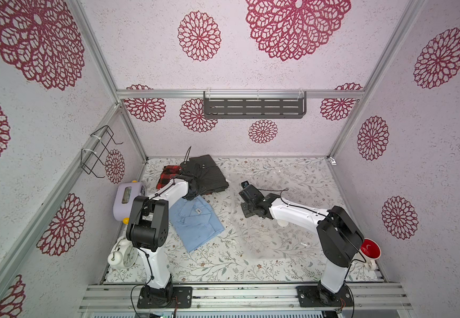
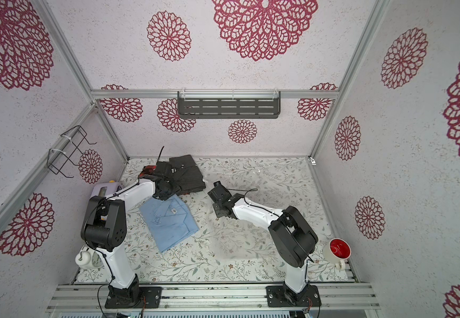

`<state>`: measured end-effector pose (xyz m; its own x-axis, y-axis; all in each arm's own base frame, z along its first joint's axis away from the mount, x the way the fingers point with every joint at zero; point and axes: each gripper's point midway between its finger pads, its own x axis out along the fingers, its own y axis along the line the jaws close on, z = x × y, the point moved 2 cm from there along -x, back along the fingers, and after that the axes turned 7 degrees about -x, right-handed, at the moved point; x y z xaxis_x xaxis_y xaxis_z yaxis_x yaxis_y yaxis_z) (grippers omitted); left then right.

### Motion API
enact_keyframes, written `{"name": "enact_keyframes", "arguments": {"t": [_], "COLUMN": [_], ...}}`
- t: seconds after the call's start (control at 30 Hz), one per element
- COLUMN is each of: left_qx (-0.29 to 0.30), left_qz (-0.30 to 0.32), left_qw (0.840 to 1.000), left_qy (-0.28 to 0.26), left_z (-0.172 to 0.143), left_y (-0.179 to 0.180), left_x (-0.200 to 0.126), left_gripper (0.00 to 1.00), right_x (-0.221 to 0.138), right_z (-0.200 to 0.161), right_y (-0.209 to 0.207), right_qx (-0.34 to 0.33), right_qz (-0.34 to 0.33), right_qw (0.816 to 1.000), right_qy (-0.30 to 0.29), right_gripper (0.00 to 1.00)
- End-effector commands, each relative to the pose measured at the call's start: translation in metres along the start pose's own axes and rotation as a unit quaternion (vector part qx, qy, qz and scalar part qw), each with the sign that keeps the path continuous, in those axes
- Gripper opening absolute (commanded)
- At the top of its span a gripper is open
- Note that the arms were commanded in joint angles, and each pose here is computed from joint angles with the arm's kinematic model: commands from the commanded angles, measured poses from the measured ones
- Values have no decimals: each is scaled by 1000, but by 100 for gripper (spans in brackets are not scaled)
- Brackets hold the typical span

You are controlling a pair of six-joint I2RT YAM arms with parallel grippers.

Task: Place the folded shirt into the vacuum bag
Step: Adjust the shirt at the center of the board, then pick up the shirt from the center of the board.

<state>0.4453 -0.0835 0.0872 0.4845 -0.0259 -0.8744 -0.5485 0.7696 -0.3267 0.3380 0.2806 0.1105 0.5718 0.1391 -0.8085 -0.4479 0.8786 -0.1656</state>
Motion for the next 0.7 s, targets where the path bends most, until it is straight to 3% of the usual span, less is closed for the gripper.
{"name": "enact_keyframes", "arguments": {"t": [0.0,0.17,0.33,0.5,0.67], "left_qx": [23,92,149,196,204], "left_qz": [-1,4,10,24,38], "left_qw": [1000,995,989,980,976], "left_qy": [-16,-33,-6,36,73], "left_z": [-5,-38,-89,-146,-181], "left_y": [3,1,5,13,23], "left_x": [-30,-67,-82,-79,-61], "left_gripper": [67,77,78,78,79], "right_x": [-9,-7,-3,1,3], "right_z": [1,-2,-6,-8,-8], "right_y": [0,0,1,4,6], "right_qx": [11,15,19,22,25], "right_qz": [3,2,3,8,12], "right_qw": [1000,1000,1000,1000,1000], "right_qy": [-4,0,7,12,12], "right_gripper": [0,0,0,0,0]}}
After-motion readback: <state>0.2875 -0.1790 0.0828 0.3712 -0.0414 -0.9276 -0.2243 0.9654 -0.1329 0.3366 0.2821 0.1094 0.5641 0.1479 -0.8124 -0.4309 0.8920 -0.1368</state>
